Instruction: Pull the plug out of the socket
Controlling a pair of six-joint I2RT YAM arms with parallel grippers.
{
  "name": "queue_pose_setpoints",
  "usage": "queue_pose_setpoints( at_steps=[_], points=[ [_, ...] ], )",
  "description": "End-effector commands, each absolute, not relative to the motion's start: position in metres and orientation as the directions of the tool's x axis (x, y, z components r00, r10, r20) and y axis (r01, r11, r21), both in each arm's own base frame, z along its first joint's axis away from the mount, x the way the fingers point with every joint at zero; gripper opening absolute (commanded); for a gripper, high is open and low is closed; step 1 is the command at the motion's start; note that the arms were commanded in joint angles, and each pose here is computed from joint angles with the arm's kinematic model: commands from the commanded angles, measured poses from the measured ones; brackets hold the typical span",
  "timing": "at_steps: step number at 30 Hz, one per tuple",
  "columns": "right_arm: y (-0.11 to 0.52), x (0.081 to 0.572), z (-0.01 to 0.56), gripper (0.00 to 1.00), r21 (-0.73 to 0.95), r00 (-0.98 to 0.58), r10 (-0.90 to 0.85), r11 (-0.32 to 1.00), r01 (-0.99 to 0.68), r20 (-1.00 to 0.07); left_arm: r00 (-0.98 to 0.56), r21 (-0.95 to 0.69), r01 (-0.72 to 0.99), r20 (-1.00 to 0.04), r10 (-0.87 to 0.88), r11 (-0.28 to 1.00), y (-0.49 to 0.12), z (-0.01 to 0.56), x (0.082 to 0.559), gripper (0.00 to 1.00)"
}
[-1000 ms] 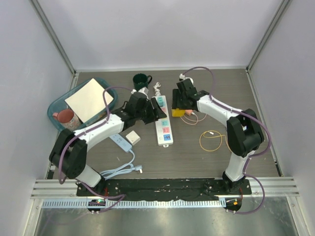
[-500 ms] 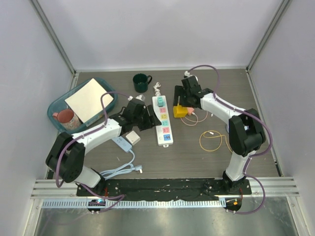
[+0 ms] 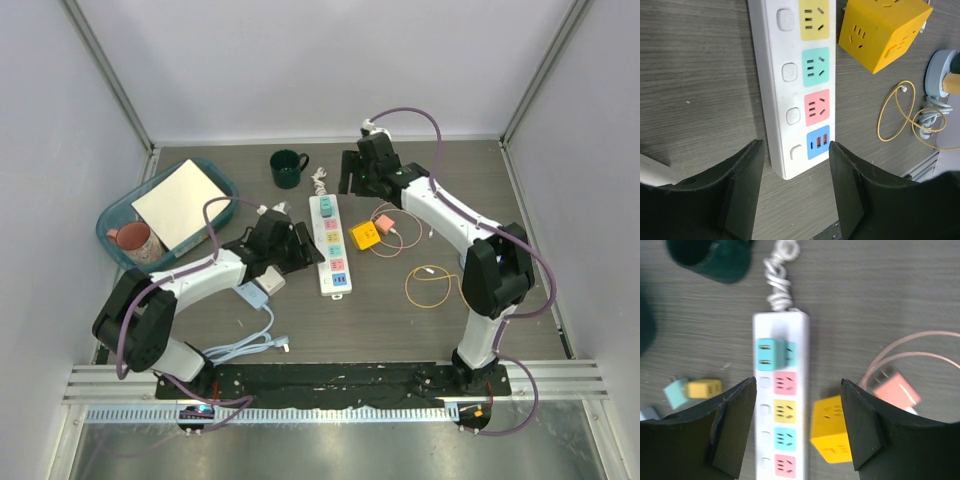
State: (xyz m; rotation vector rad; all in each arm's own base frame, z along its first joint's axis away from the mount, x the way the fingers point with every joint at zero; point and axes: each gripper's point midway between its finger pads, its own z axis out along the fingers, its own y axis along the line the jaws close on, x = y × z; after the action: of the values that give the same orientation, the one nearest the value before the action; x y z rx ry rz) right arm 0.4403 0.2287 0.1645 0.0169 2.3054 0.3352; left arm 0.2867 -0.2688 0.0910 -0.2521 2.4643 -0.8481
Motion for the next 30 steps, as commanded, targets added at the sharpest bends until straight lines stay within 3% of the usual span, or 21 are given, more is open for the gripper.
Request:
queue_pose_setpoints(
  at_steps=[1, 17, 30],
  points=[
    [0.272, 0.449, 0.194, 0.73, 0.253, -0.634, 0.091, 0.953, -0.169, -0.768, -0.826, -0.669, 0.014, -0.426, -0.368, 0.743, -0.274, 0.104, 0.292, 0.58],
    [0.318, 0.461, 0.144, 0.69, 0.128, -0.665, -0.042, 0.970, -0.205, -0.746, -0.780, -0.730, 0.095, -0.478, -0.405, 0.677, -0.281, 0.116, 0.298, 0.57],
    [0.320, 0.469, 0.118, 0.59, 0.078, -0.691, -0.076, 0.979, -0.189, -0.719, -0.801, -0.795, 0.122, -0.432, -0.414, 0.594, -0.311, 0.101, 0.313, 0.42]
  ],
)
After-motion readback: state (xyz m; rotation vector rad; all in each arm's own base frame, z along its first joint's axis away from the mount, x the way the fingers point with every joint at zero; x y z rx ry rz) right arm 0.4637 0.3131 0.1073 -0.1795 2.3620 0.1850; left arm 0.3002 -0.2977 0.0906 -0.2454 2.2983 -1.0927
